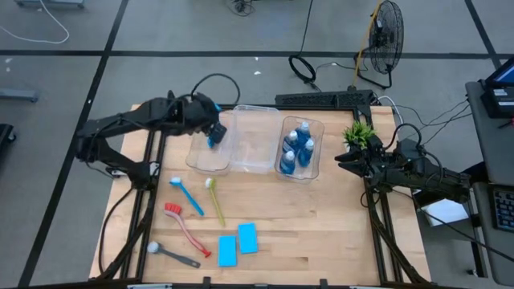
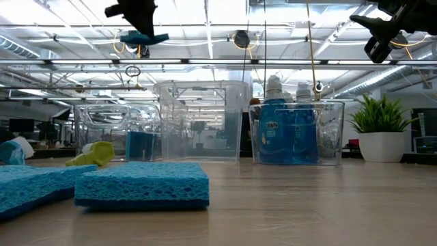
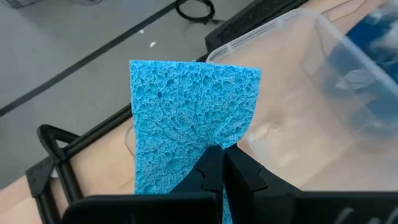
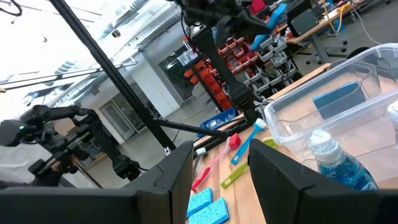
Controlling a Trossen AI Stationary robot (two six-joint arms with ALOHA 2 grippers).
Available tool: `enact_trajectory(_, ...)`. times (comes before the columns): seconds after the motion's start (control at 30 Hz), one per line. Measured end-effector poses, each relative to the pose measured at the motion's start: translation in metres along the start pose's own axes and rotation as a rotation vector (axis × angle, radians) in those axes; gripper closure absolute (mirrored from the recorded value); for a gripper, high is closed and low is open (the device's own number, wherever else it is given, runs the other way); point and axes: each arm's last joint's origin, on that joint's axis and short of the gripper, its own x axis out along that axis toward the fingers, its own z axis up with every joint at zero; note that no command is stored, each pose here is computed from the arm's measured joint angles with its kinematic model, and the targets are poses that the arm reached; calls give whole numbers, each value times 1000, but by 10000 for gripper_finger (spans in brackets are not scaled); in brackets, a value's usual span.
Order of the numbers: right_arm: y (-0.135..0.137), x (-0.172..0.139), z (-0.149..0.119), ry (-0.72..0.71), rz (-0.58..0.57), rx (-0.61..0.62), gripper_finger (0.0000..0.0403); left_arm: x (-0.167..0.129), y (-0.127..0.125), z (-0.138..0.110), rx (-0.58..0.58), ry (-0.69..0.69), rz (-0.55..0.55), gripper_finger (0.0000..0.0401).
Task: Pick & Place Kitchen Sink Supplies
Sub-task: Put the blue sponge into the left transparent bin
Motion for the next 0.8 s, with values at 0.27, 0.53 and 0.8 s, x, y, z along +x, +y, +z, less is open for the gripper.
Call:
enact_trajectory(0.27, 0, 0, 0, 0, 0, 0, 261, 13, 24, 15, -15, 32, -13, 400)
enact_trajectory(0.53, 0, 0, 0, 2, -2, 1, 261, 47, 41, 7, -73, 32, -100, 400)
enact_trajectory(0.8, 0, 0, -1, 6, -4, 2, 261, 95, 55, -28, -153, 96, -221, 401)
